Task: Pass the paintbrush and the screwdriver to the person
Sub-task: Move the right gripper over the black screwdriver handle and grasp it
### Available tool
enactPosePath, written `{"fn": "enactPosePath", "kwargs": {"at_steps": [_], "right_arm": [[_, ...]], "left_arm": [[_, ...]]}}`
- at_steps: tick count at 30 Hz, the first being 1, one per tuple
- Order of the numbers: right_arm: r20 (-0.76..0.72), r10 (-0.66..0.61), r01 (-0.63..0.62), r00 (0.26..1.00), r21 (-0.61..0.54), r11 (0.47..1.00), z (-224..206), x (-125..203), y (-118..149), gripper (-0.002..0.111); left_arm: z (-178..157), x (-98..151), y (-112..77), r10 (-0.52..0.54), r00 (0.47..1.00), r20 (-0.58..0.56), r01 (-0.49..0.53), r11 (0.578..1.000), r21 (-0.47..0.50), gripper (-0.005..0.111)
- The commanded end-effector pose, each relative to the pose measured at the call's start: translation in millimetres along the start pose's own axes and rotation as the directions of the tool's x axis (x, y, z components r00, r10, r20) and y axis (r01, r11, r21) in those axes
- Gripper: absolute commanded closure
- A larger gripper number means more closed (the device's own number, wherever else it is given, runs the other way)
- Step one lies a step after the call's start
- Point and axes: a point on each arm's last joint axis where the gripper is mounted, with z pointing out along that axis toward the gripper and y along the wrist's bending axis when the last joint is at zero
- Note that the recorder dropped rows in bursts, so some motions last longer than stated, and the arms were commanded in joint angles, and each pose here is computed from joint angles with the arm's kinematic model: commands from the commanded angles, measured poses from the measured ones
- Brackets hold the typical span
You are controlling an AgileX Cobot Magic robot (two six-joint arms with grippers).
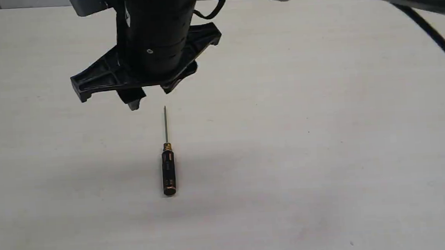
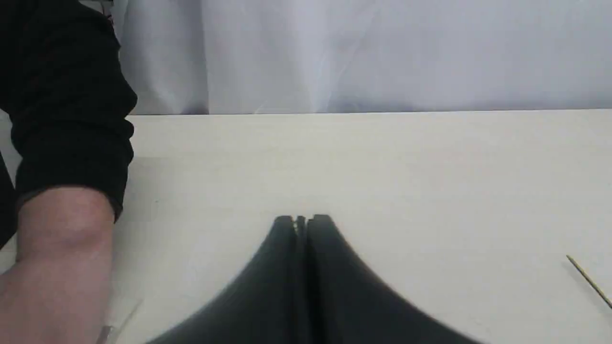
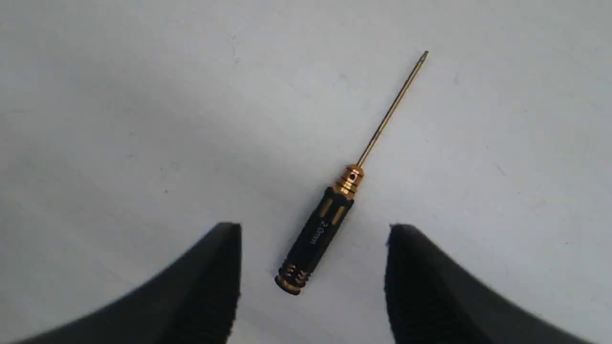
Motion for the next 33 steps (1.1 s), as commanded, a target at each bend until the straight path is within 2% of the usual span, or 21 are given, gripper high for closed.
{"fn": "enactPosePath", "kwargs": {"at_steps": [1,6,12,17,31,33], "right_arm": [[-0.041,0.023,-0.023,0.999,-0.006,1.000,21,1,2,0.059],[-0.114,0.040,-0.042,0.993,-0.013,0.999,60,5,6,0.059],[-0.119,0.028,-0.026,0.993,0.017,1.000,97,6,5,0.059],[-0.112,0.040,-0.032,0.993,0.079,0.996,114,7,0,0.059],[-0.193,0.060,-0.037,0.979,0.119,0.992,153,20,-3,0.059],[-0.200,0.062,-0.039,0.978,0.120,0.992,154,21,-3,0.063]], "left_arm": [[0,0,-0.6,-0.005,1.000,0.006,0.005,1.000,0.010,0.107],[0,0,-0.6,-0.005,1.000,0.006,0.005,1.000,0.010,0.107],[0,0,-0.6,-0.005,1.000,0.006,0.005,1.000,0.010,0.107],[0,0,-0.6,-0.005,1.000,0.006,0.005,1.000,0.010,0.107],[0,0,-0.5,-0.001,1.000,0.007,0.001,1.000,0.009,0.107],[0,0,-0.5,-0.001,1.000,0.007,0.001,1.000,0.009,0.107]]}}
